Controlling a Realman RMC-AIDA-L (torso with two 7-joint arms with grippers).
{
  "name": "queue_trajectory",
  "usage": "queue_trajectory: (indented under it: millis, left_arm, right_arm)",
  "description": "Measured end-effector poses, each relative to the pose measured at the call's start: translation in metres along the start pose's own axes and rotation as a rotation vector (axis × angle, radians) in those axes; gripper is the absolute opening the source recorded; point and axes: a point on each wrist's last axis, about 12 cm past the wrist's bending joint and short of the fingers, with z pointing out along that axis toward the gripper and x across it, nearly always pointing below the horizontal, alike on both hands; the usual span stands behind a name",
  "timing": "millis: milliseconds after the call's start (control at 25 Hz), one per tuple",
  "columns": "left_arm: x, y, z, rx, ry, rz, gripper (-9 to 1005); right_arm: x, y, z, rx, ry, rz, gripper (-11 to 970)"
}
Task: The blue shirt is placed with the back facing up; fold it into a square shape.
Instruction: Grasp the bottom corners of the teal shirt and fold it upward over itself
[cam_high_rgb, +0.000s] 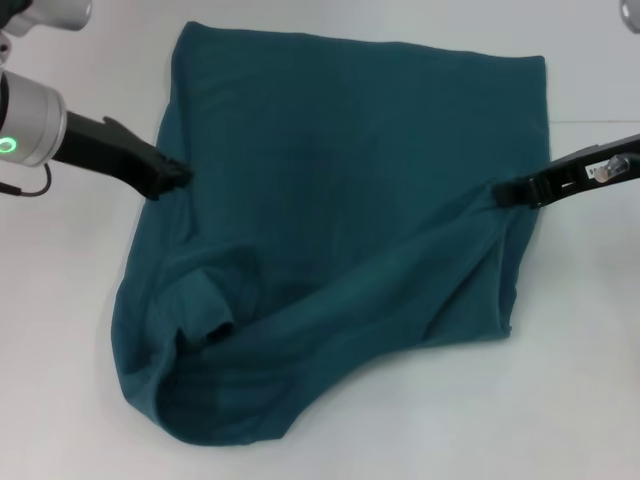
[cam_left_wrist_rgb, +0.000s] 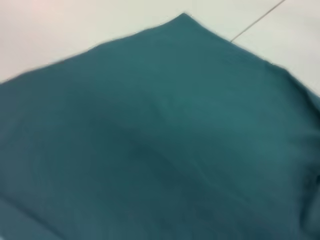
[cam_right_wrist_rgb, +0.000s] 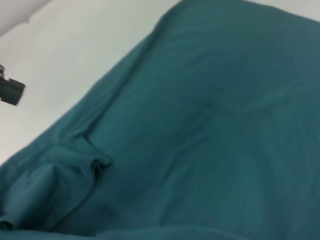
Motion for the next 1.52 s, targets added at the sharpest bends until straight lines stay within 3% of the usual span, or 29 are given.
queue_trajectory:
  millis: [200,360,480,800,1200,1360,1520]
  left_arm:
    - [0.024,0.0,-0.005,-0.012,0.039,-0.03,52]
    - [0.048,-0.006,-0.02,-0.064,0.043,0.014,59]
    - [0.071,-0.016,-0.033,-0.097,0.056,0.061,64]
    - [0.122,-0.05,-0.044,-0.049,0.121,0.214,222]
    - [0.134,-0.063,-0.044,-0.007,0.093,0.342,367]
    - [0.134,-0.071,-0.048,0.055,0.106,0.392,432]
    - [0.135,-0.081,-0.057,0.122,0.122,0.451,432]
  right_arm:
    - [0.004,0.0,0.004,0.001,0.021,-0.003,16]
    - [0.009,0.004,0.009,-0.015,0.029,-0.012,16]
    - [0.013,0.007,0.018,-0.031,0.041,-0.016,17]
    - [0.017,0.022,0.036,-0.074,0.017,0.005,17]
    - [0.022,0.024,0.039,-0.114,0.003,0.052,16]
    - [0.024,0.023,0.039,-0.113,0.004,0.065,17]
    - [0.025,0.023,0.039,-0.119,-0.001,0.077,17]
